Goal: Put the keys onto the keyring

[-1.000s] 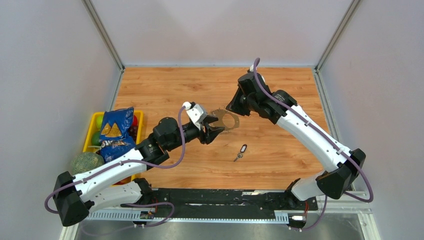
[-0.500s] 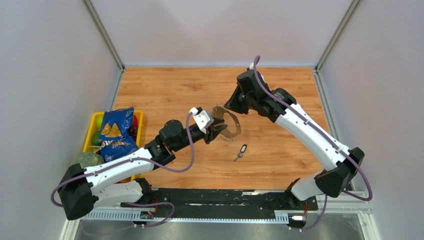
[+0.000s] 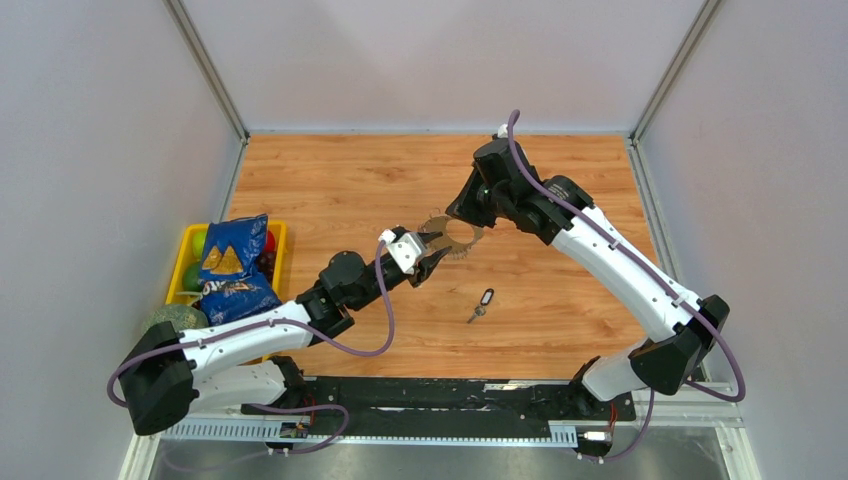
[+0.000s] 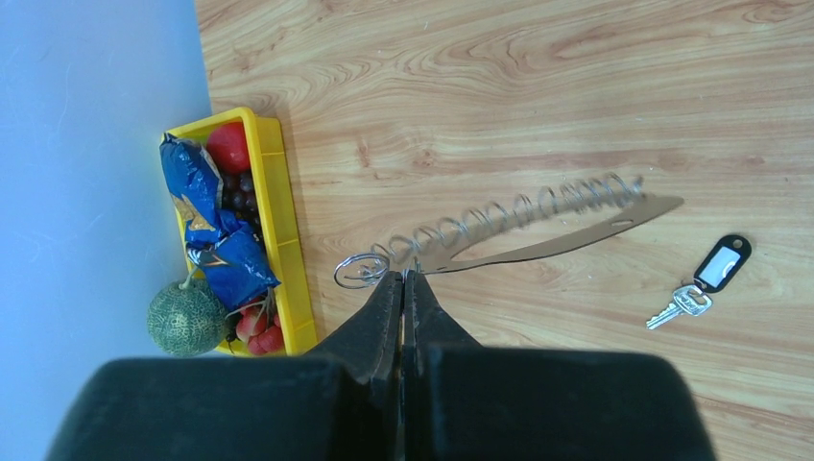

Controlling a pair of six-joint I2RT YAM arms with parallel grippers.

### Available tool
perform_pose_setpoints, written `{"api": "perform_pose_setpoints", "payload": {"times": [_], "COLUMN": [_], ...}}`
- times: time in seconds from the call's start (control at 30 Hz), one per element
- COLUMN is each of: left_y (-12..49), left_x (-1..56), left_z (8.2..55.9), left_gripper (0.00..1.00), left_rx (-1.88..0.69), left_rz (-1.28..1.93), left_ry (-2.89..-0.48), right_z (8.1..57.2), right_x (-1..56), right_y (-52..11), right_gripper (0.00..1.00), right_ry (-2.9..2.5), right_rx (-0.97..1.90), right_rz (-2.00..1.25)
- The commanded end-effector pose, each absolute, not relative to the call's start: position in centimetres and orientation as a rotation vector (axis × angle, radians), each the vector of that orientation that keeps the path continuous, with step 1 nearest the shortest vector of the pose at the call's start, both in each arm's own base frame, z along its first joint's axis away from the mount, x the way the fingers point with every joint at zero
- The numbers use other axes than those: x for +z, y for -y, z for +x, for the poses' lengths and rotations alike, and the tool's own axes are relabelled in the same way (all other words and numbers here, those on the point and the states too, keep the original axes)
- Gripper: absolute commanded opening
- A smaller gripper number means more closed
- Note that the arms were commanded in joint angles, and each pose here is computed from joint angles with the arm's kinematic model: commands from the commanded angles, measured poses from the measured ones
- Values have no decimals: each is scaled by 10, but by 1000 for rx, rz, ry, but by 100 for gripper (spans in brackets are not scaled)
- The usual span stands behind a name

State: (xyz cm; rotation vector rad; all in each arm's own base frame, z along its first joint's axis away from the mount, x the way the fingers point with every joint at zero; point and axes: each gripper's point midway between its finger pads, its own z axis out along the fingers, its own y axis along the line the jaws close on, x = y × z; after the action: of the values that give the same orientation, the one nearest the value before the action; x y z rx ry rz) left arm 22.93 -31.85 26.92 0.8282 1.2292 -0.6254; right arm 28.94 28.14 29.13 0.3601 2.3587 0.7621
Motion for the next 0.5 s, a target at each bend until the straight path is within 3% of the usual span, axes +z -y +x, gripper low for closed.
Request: {"api": "perform_pose_setpoints", "payload": {"times": [0.0, 0.1, 0.47], "left_y": [315, 315, 316], "left_x": [289, 288, 287], "left_z": [235, 238, 244], "left_gripper": [47, 52, 54], "left_rx": [-570, -532, -428], "left_rz": [768, 771, 739], "left_ry": [-1142, -1129, -1108], "right_z": [289, 289, 285], "right_x": [321, 324, 329], "right_y": [-293, -294, -298], "right_gripper": [0, 0, 0], "right_ry": [-2294, -2287, -2279], "right_rx": [865, 875, 899], "right_rz": [348, 343, 331]}}
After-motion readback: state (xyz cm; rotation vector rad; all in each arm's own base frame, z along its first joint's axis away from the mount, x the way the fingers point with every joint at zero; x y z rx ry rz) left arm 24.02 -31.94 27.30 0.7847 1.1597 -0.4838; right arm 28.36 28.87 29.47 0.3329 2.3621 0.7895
